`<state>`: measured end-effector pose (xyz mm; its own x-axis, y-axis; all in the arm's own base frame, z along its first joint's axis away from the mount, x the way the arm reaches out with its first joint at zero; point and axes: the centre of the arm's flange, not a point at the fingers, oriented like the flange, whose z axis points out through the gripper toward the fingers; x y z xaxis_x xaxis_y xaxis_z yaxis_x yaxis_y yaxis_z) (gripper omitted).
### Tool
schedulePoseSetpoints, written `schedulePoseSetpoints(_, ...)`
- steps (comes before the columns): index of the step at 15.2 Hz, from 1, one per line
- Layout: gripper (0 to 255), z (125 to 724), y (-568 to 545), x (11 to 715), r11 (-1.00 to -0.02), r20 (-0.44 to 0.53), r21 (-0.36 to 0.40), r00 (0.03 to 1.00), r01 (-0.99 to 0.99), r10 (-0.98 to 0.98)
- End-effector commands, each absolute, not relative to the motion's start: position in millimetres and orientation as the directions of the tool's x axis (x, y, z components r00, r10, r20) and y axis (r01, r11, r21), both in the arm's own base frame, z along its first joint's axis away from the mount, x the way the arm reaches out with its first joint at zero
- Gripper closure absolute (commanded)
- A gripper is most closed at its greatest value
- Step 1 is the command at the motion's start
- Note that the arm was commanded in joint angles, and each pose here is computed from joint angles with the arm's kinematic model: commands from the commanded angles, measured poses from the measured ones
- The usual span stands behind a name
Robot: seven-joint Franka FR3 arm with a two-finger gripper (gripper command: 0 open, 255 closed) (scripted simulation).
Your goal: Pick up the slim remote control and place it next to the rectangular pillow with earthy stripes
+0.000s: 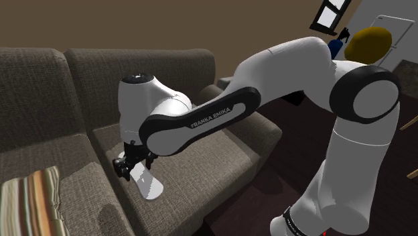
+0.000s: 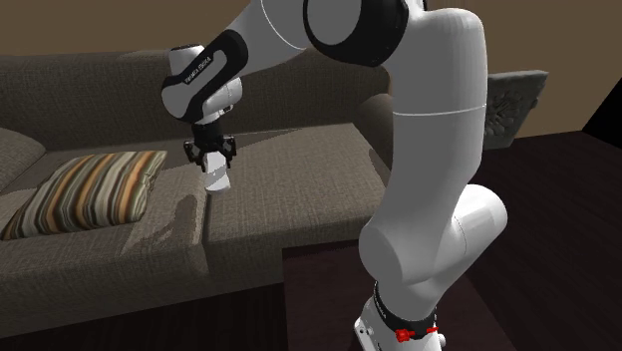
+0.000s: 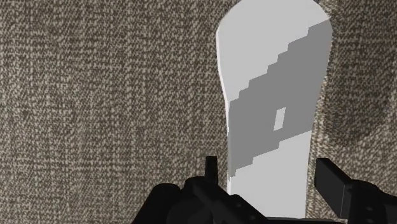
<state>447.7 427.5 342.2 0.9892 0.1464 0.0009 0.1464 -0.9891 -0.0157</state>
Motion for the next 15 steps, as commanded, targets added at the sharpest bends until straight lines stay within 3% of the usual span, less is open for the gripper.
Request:
schedulePoseSetpoints(1,255,332,428,446,-0.989,0.002,-0.016,0.989,0.147,0.147)
schedulePoseSetpoints(15,255,274,428,446,-0.989,0.002,-0.016,0.989,0.147,0.147)
